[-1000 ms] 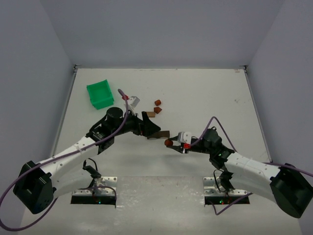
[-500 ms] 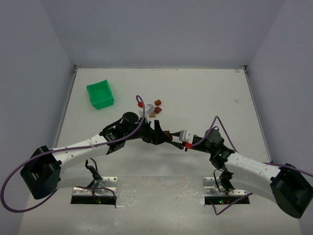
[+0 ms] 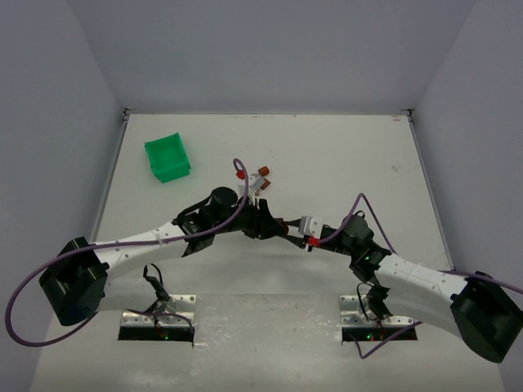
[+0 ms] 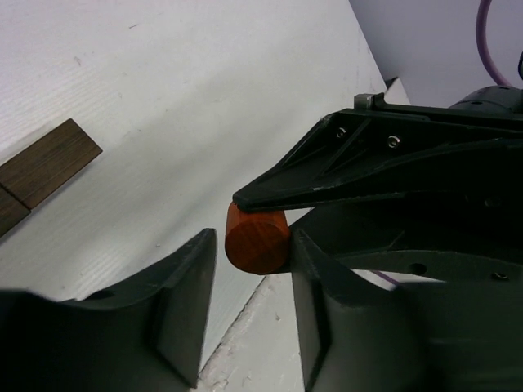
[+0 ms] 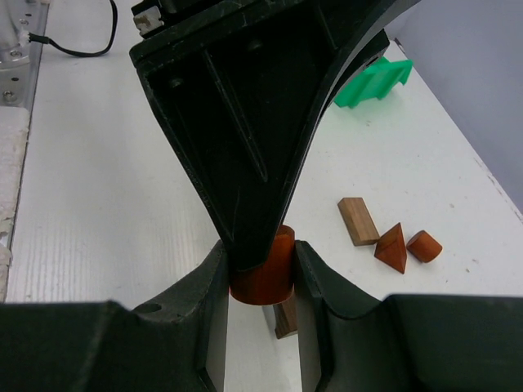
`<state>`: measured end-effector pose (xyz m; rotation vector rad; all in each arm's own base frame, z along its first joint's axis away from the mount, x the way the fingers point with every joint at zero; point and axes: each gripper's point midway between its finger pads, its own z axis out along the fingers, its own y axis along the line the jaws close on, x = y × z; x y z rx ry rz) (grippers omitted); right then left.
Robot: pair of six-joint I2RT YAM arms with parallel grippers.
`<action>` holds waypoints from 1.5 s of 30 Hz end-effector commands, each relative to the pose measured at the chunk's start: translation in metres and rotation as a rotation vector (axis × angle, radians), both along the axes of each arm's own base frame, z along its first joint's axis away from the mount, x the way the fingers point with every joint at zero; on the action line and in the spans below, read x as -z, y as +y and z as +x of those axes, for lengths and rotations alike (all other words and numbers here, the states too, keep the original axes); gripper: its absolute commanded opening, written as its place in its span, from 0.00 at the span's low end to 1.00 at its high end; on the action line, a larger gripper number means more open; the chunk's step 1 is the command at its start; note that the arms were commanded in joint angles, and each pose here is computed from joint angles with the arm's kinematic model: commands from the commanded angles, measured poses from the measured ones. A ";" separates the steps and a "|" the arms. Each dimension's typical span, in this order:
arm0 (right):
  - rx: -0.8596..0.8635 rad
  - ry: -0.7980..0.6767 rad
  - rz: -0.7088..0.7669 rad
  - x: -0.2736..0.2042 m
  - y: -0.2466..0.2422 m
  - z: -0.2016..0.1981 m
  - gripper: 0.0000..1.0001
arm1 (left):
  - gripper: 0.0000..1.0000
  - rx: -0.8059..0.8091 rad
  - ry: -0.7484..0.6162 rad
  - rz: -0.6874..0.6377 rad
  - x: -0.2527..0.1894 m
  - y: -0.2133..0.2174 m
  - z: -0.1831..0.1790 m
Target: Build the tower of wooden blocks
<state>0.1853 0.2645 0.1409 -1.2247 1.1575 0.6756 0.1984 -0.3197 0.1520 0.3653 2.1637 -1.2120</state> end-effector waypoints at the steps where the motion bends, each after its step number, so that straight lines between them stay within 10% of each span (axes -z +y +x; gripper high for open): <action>1: 0.033 -0.078 0.067 -0.031 0.002 0.011 0.10 | 0.32 0.038 -0.064 -0.086 -0.034 -0.015 0.001; 9: 0.055 -0.060 0.063 -0.028 0.001 0.015 0.15 | 0.00 0.051 -0.072 -0.102 -0.038 -0.018 -0.001; 12: 0.088 -0.042 0.063 -0.027 -0.001 0.021 0.36 | 0.00 0.010 -0.072 -0.082 -0.037 -0.014 0.004; 17: 0.196 0.035 0.035 -0.019 -0.009 0.035 0.99 | 0.00 -0.183 -0.073 0.031 -0.035 0.013 0.026; 31: 1.291 0.369 0.028 0.030 -0.170 0.082 0.99 | 0.00 -0.372 0.141 0.620 0.031 0.063 0.049; 45: 1.316 0.420 0.041 0.043 -0.179 0.083 0.99 | 0.00 -0.385 0.179 0.774 0.066 0.055 0.070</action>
